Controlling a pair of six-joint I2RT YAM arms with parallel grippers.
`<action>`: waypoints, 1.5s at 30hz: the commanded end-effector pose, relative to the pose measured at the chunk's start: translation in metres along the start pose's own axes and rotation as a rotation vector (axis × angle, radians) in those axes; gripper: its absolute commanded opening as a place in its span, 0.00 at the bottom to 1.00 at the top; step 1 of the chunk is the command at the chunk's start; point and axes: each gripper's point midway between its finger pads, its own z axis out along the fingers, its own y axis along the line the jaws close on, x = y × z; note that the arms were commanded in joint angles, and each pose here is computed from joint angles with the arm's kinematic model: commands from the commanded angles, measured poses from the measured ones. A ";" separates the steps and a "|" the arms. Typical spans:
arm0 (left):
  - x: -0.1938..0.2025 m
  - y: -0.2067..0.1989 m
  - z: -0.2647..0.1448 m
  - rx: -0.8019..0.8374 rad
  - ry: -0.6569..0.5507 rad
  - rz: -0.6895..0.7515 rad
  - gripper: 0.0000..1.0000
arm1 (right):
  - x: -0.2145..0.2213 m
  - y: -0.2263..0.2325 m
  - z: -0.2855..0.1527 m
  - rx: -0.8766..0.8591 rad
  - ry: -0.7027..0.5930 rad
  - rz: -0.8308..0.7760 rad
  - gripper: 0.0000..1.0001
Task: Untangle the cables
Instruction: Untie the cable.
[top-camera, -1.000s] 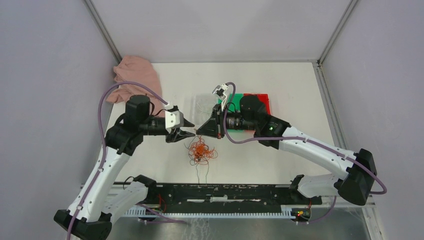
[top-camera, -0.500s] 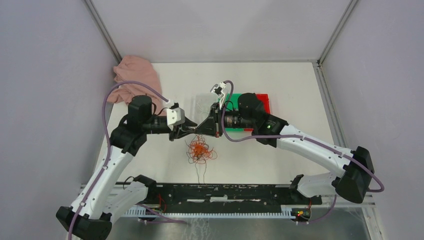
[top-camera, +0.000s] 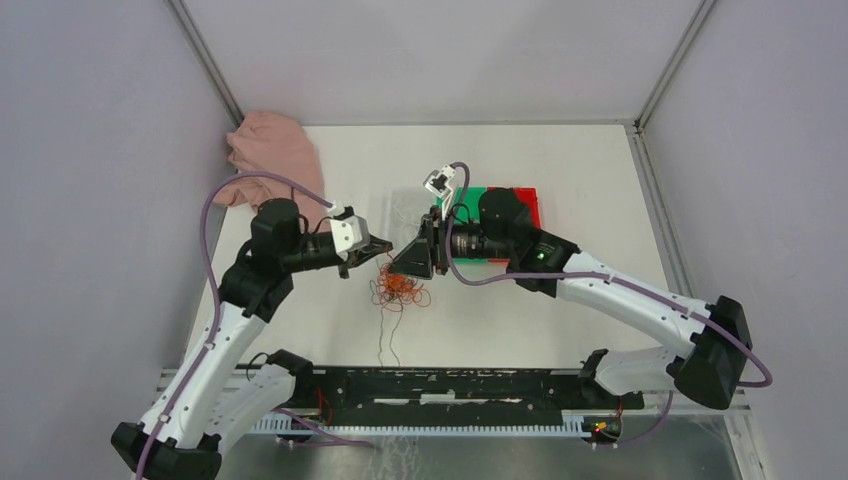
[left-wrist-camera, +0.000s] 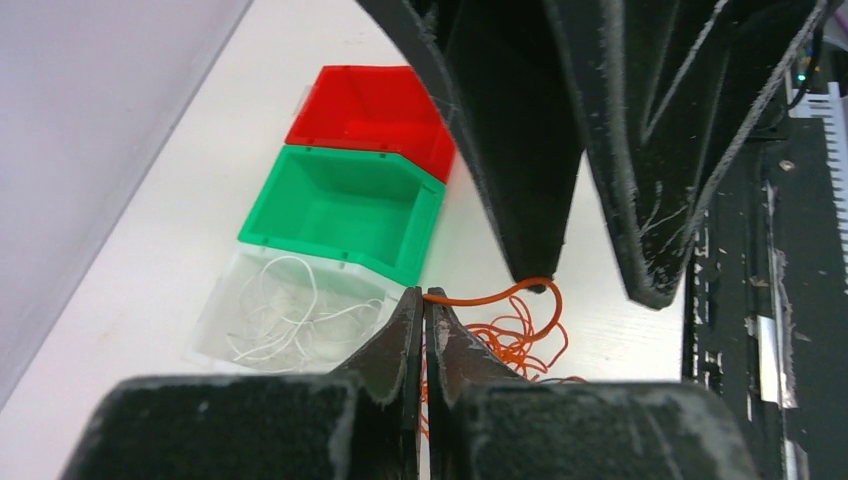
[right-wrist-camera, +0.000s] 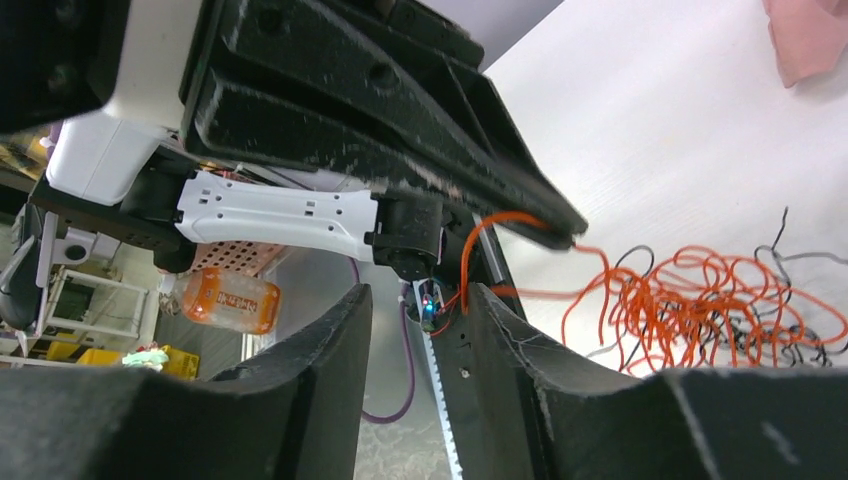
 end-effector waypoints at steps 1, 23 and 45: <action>-0.024 0.015 -0.006 -0.077 -0.056 0.086 0.03 | -0.013 0.018 -0.021 -0.014 -0.070 -0.071 0.48; -0.054 -0.003 -0.014 0.026 -0.111 0.139 0.03 | -0.039 -0.019 -0.017 0.132 -0.191 -0.151 0.66; -0.110 0.000 -0.017 0.052 -0.226 0.042 0.03 | -0.035 -0.062 0.039 0.233 -0.279 -0.120 0.65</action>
